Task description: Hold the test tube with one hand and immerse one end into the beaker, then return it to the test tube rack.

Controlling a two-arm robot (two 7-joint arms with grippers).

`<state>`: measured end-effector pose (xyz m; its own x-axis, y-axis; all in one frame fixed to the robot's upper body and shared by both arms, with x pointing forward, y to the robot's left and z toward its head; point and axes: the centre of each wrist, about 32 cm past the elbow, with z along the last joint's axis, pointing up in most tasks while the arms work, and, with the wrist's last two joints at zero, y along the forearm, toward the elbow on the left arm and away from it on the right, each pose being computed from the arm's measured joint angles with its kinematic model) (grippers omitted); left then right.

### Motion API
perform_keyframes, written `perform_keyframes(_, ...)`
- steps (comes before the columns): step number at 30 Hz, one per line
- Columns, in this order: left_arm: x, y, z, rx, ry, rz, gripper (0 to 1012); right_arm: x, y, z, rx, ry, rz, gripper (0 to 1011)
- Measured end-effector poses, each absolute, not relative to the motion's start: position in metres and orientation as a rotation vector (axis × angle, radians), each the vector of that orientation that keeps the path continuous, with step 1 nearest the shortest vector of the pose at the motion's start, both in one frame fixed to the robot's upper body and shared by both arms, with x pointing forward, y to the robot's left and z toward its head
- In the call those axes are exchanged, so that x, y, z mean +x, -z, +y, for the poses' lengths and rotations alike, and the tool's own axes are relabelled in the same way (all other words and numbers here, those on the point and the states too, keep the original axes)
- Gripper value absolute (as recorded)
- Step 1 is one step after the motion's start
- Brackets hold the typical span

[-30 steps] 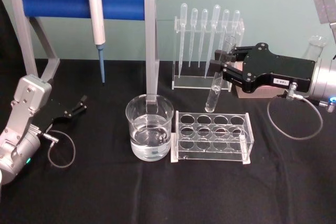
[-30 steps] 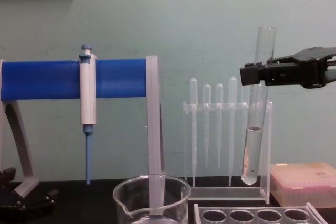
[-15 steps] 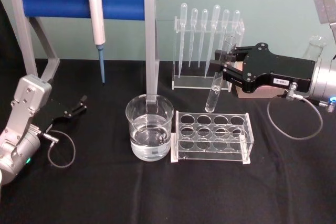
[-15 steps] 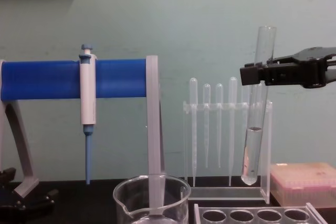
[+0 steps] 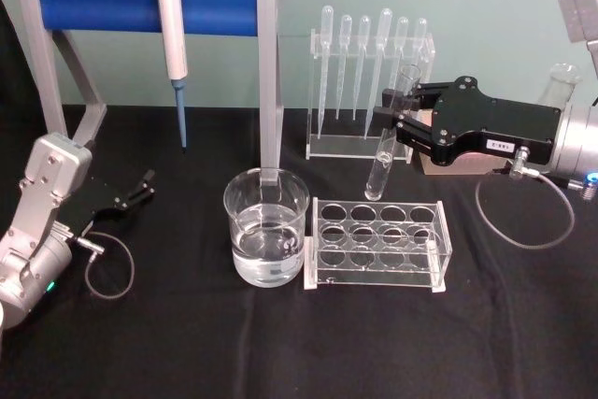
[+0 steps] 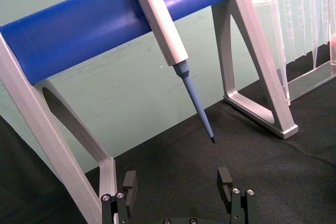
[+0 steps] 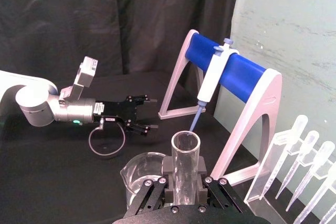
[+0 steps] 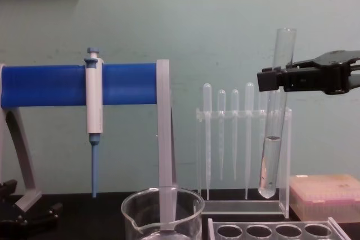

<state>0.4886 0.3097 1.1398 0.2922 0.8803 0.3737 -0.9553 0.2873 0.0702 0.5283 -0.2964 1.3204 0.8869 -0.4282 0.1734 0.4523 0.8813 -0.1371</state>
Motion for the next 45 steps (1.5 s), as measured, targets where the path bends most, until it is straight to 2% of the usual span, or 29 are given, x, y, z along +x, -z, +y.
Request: perform_keyframes(45, 0.4886, -1.1398, 0.3097, 0.304, -1.248, -0.285, 1000, 0.5282, -1.3204, -0.2964, -0.176, 0.46, -0.14, 226)
